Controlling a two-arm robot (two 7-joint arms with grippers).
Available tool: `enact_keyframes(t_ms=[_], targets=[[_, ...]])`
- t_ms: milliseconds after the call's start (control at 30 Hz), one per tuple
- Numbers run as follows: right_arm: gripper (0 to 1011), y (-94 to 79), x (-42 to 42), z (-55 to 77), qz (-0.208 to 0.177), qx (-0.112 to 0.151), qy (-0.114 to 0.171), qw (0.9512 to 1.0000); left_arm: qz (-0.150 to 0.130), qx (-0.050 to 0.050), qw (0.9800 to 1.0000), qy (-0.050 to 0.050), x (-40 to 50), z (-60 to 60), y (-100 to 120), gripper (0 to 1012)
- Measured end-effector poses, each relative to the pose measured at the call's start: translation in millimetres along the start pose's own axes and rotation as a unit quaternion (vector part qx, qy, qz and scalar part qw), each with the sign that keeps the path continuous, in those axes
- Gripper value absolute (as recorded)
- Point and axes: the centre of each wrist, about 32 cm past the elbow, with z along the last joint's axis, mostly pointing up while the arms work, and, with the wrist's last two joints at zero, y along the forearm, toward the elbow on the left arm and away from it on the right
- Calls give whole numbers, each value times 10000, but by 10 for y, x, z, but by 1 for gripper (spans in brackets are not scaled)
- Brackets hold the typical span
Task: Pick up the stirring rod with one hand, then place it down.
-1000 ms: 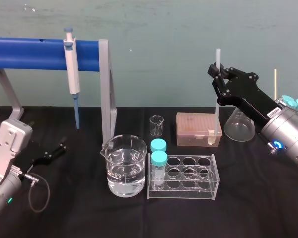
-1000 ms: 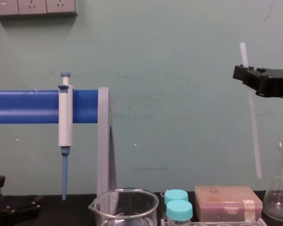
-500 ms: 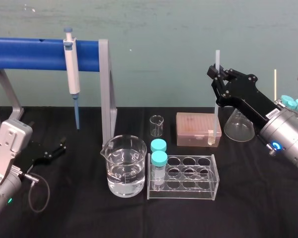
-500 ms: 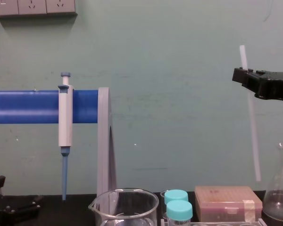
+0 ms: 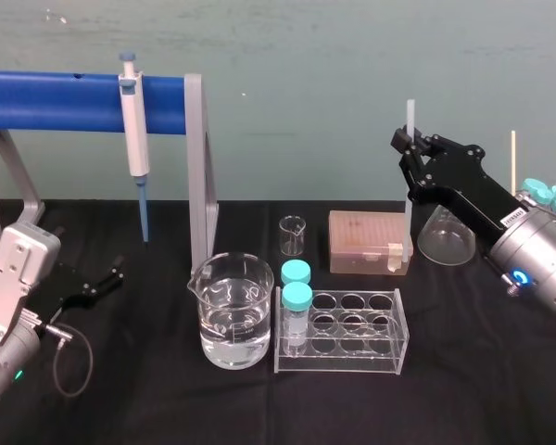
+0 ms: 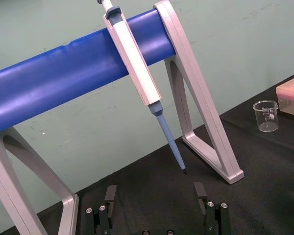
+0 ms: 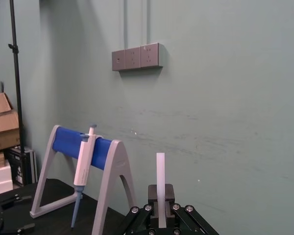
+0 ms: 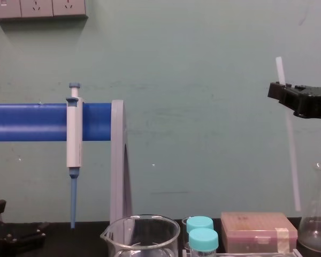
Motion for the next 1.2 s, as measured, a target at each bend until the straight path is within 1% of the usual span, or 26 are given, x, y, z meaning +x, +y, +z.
enact_keyframes(t_ms=[500, 1200], targets=[[72, -56, 29, -7, -45, -42, -2, 10000, 0, 0, 10000, 0, 0, 0, 0, 1000], [72, -52, 54, -15, 4, -80, -1, 10000, 0, 0, 10000, 0, 0, 0, 0, 1000]])
